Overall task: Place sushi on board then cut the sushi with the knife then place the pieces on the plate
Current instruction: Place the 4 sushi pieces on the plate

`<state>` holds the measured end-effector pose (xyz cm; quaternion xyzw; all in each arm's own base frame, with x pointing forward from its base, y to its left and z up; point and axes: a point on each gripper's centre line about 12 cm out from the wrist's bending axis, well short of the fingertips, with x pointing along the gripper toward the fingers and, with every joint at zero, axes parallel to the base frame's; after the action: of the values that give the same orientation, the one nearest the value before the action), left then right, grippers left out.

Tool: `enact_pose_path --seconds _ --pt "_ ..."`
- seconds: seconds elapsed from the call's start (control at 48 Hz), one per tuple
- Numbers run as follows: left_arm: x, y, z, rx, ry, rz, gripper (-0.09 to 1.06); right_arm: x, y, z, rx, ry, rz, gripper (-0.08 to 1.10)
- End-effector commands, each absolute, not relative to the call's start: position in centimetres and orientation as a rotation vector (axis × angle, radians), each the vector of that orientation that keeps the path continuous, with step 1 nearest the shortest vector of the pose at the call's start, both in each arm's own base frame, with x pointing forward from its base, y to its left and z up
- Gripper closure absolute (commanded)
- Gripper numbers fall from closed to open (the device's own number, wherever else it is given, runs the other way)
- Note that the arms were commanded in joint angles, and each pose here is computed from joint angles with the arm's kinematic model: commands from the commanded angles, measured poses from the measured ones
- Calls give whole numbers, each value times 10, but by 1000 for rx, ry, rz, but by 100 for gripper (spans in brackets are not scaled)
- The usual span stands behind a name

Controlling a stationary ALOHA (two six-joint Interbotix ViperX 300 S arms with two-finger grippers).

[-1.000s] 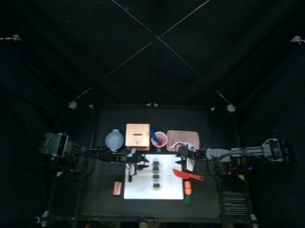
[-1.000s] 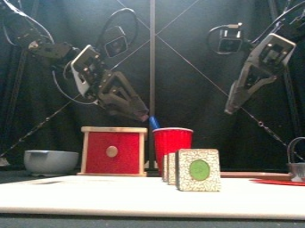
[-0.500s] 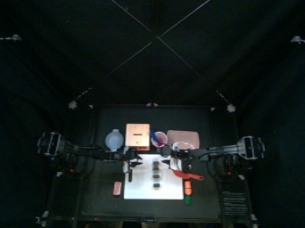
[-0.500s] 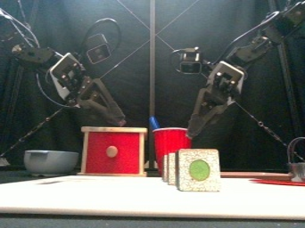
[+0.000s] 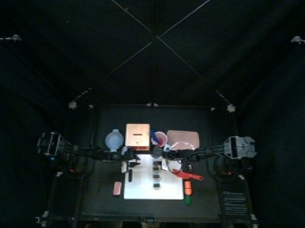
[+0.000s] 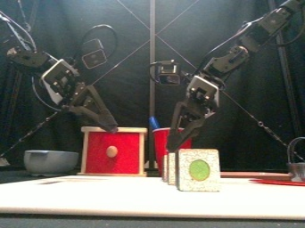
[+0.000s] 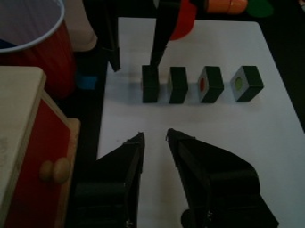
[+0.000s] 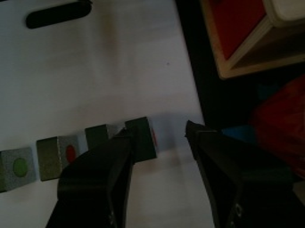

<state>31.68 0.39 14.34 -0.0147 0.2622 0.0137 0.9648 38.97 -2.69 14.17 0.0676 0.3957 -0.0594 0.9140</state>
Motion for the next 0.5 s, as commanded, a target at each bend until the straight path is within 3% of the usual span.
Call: enact_pose_path --seconds 0.021,0.5 --pt "319 4 150 -32 506 29 27 397 -24 155 139 775 -114 14" --pt "318 5 146 -37 520 35 28 401 -21 137 116 830 -102 14"
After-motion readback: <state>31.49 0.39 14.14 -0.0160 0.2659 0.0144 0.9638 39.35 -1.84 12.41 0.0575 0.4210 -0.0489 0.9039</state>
